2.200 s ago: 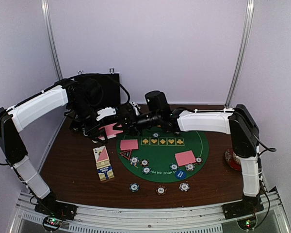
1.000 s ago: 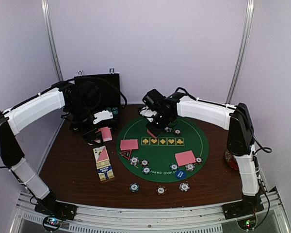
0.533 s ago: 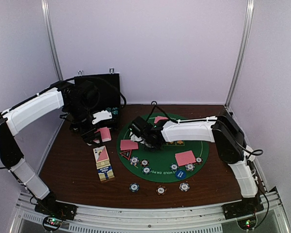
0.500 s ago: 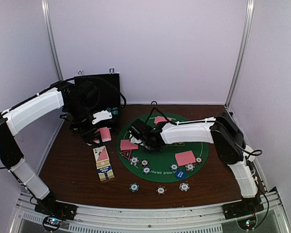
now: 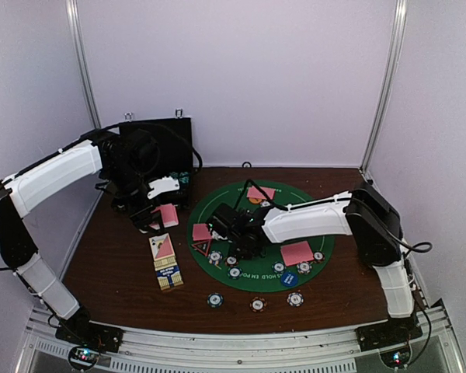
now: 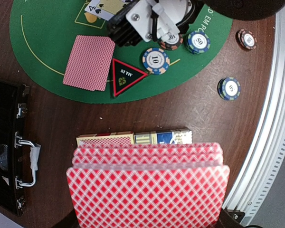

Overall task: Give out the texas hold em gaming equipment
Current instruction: Flop the poker card in the community card area, then pick up the poker card from the face-down deck piles.

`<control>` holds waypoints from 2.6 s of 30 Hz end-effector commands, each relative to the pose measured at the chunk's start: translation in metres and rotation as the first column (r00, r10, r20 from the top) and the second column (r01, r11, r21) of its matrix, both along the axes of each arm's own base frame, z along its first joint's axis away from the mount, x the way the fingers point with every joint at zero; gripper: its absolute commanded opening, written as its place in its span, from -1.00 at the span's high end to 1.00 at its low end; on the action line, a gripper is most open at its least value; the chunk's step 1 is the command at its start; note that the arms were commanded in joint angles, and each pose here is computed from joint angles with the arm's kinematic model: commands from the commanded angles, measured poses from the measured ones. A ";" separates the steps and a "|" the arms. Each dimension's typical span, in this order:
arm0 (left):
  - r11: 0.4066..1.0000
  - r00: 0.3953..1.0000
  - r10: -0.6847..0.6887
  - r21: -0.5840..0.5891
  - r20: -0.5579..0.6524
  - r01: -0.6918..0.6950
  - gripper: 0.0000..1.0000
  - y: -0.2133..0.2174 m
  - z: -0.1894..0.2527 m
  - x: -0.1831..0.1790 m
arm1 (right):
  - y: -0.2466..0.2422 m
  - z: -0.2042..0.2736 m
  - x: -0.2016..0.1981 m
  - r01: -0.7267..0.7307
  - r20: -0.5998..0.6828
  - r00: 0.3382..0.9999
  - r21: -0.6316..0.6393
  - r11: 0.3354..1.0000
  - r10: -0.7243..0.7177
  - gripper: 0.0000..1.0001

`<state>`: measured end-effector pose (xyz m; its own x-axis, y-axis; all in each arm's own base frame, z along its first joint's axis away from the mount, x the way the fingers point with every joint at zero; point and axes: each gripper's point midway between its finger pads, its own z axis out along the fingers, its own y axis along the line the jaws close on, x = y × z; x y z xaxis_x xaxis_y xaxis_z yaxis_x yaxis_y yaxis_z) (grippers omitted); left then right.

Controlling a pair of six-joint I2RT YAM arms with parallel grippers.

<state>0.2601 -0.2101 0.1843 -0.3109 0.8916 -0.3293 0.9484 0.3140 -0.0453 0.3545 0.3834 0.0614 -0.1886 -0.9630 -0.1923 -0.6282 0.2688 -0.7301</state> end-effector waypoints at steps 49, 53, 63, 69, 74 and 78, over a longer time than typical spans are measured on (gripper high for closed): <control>0.995 0.999 -0.027 -0.100 0.025 0.029 0.86 -0.019 0.024 0.009 | 0.157 0.179 -0.074 0.868 -0.664 0.181 0.455 0.200 0.725 -0.71; 0.994 0.999 -0.029 -0.105 0.020 0.031 0.86 -0.021 0.024 0.008 | 0.166 0.177 -0.073 0.871 -0.660 0.169 0.447 0.202 0.733 -0.68; 0.994 0.999 -0.030 -0.108 0.027 0.033 0.86 -0.021 0.027 0.009 | 0.181 0.165 -0.074 0.879 -0.674 0.119 0.413 0.239 0.729 -0.56; 0.994 0.999 -0.030 -0.105 0.024 0.033 0.85 -0.021 0.027 0.009 | 0.180 0.154 -0.075 0.879 -0.698 0.094 0.393 0.271 0.710 -0.44; 0.994 0.999 -0.032 -0.108 0.025 0.035 0.85 -0.021 0.028 0.009 | 0.167 0.147 -0.064 0.889 -0.717 0.105 0.378 0.258 0.689 -0.32; 0.994 0.999 -0.032 -0.102 0.026 0.034 0.86 -0.020 0.027 0.009 | 0.155 0.150 -0.054 0.891 -0.726 0.133 0.386 0.240 0.675 -0.25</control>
<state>0.2646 -0.2256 0.1960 -0.2955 0.8743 -0.3851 0.9543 0.2892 -0.0756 0.2880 0.5543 0.2075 -0.9620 -0.2462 -0.1181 -0.1520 0.1235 0.9806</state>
